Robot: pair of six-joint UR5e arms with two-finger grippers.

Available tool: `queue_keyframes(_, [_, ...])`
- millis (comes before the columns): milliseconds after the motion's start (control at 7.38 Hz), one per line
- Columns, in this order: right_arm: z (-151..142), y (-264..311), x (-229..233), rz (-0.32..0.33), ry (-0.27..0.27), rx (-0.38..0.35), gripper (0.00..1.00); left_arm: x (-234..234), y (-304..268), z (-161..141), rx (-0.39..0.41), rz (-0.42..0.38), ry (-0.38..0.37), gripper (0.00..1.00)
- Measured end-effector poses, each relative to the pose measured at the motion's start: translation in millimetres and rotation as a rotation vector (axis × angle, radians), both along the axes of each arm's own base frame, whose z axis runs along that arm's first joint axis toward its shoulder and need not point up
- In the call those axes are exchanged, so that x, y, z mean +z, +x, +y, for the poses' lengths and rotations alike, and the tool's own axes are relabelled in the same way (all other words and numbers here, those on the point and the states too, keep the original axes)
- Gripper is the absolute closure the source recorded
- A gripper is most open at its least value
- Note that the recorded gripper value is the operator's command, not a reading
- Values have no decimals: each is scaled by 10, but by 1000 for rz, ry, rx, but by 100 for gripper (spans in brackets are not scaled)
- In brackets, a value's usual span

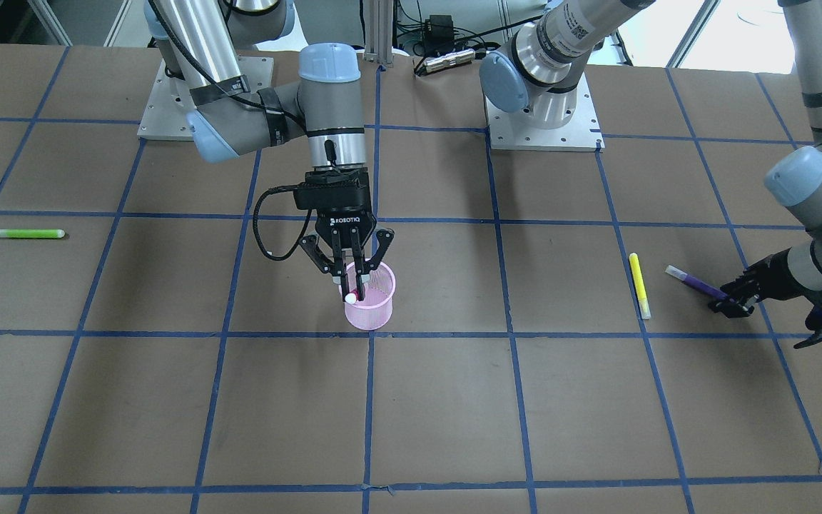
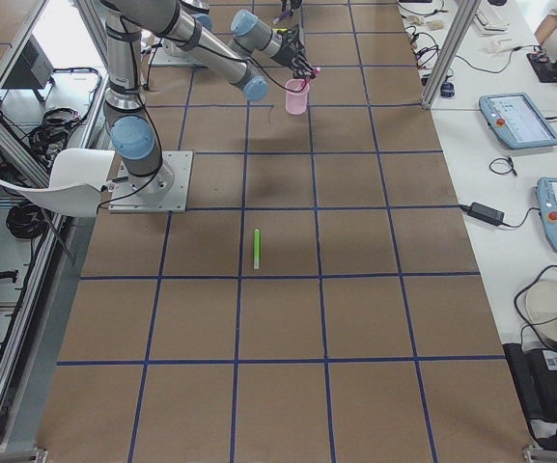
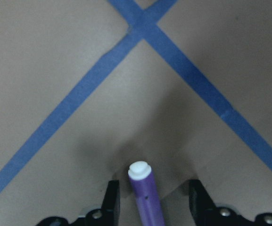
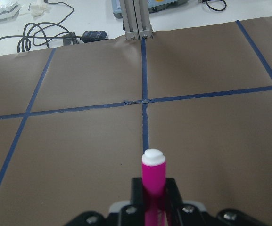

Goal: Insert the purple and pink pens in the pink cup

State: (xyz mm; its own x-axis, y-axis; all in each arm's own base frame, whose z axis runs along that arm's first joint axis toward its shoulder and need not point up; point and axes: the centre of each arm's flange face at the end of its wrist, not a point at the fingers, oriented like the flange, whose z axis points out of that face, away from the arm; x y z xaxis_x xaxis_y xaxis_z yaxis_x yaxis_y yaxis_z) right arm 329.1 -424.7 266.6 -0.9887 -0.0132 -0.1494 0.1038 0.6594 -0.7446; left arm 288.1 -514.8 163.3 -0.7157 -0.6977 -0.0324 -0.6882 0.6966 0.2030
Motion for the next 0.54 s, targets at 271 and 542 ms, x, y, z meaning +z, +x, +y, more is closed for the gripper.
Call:
queue_keyframes(271, [-10, 11, -10, -1, 3, 6, 0, 22, 13, -21, -4, -2, -5, 100])
queue_keyframes(542, [-104, 33, 88, 27, 12, 26, 0, 217, -59, -107, -23, -26, -35, 100])
